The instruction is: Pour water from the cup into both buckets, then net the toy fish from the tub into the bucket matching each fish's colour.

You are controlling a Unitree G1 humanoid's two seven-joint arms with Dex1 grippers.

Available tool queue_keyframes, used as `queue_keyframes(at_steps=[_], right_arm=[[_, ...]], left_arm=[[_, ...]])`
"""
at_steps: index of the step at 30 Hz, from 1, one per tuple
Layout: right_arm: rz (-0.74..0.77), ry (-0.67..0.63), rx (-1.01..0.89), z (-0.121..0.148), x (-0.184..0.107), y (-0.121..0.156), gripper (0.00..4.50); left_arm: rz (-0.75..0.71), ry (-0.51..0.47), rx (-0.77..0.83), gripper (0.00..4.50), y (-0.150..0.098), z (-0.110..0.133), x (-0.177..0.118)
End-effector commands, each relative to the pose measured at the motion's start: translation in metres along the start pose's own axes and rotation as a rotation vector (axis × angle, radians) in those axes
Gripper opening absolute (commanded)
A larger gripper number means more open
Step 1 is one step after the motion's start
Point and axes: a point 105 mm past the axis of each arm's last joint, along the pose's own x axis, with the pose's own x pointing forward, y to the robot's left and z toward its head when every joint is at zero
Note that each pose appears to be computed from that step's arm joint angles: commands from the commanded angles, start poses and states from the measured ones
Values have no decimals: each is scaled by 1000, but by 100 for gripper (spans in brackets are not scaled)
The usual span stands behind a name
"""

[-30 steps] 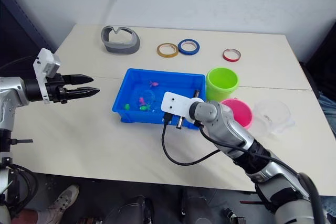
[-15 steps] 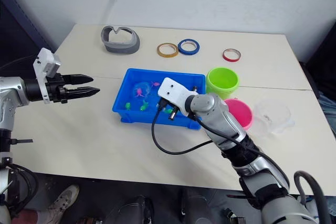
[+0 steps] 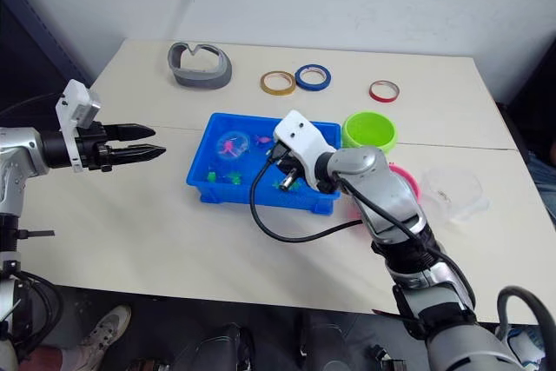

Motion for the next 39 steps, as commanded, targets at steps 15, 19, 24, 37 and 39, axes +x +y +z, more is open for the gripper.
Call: queue_keyframes(at_steps=[15,19,24,37,39], right_arm=[[-116,-51,99,-13,-81,-20,0],[-129,-77,88,-14,-107,-17,0],[-182,-70,81,-23,-147,-14,0],[-501,77,144,-67,-232,-22,0],[-522,119,141,-75,-243,-19,0]], left_arm=[[-263,-74,116,302,-32,32,53],[-318,-85,134,302,-38,37,67],[-380,-106,151,302,-45,45,86],[-605,-153,193,302,-75,65,117],[-623,-159,196,302,-78,68,119]])
